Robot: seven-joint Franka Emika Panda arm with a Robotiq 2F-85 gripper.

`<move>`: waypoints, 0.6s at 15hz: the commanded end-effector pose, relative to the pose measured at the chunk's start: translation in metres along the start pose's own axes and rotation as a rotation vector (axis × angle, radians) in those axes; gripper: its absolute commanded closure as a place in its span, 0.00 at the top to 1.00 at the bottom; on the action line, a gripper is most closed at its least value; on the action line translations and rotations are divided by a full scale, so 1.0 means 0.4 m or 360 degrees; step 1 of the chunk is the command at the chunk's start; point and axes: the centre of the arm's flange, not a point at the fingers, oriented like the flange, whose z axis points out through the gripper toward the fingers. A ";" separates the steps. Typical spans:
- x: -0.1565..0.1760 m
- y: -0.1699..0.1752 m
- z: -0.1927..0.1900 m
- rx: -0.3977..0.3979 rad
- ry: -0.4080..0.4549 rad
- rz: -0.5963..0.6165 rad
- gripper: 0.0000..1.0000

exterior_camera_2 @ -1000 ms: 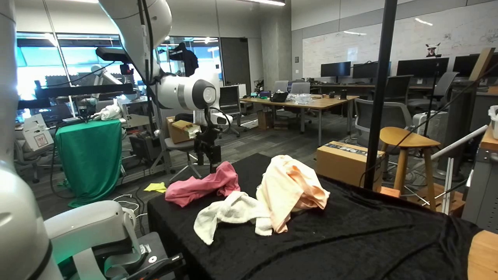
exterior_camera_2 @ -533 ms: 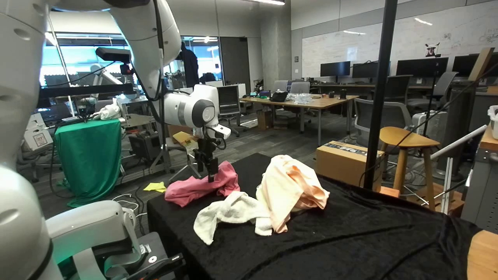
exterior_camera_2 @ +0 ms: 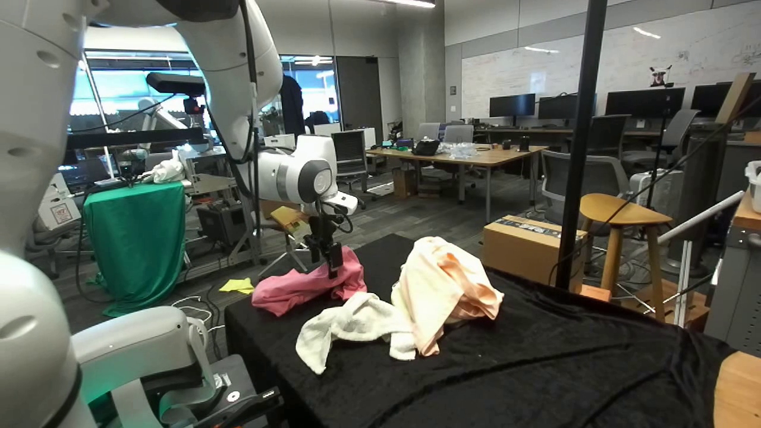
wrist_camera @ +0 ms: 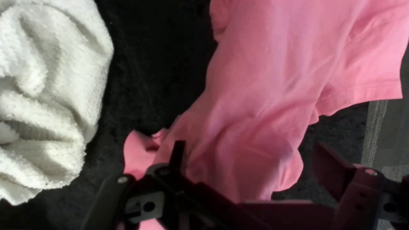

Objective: Pile the items on the black tablecloth together.

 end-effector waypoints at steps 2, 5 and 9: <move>0.006 -0.004 0.015 -0.0037 0.0220 -0.0131 1.00; 0.007 -0.005 0.025 -0.0063 0.0308 -0.0206 1.00; 0.004 -0.005 0.033 -0.0087 0.0353 -0.0262 1.00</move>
